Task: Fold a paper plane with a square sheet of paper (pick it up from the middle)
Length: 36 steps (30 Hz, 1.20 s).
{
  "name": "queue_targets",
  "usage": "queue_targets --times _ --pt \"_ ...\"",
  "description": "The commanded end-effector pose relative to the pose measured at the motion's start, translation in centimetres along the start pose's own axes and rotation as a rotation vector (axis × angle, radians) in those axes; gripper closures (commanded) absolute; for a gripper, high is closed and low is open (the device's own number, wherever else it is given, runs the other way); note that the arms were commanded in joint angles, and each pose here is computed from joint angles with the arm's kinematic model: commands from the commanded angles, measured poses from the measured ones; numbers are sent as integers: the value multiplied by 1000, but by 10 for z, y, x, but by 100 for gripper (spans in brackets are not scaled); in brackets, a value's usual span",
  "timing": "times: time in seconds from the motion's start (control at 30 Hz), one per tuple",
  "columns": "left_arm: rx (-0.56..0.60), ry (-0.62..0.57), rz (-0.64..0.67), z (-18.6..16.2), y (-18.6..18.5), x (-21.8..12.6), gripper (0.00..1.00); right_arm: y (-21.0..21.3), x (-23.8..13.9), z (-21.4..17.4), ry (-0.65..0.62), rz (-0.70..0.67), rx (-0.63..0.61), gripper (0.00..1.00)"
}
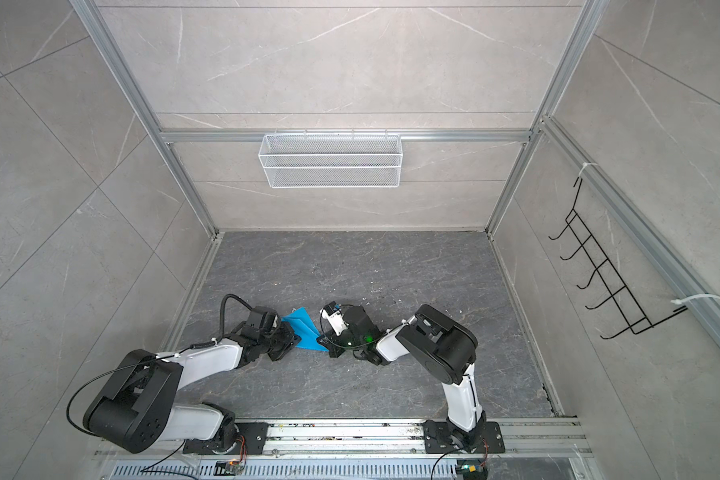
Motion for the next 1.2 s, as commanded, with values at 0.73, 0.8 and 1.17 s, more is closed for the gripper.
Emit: queue_targets --times 0.73,0.8,1.17 --pt "14 20 49 -2 -3 -5 95 -19 6 -16 86 58 273 95" --pt "17 20 50 -2 -4 -4 95 -20 6 -17 90 63 302 96" --pt "28 29 50 -1 -8 -4 95 -14 -1 -14 87 83 201 88"
Point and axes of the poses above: each gripper's point midway between its finger pads, its own x axis out along the fingers, its own y axis along the line the jaws close on, z = x × y, the point moved 6 cm from there along -x, back along the fingers, and after that the axes turned 10 degrees about -x, right-handed, at the moved point
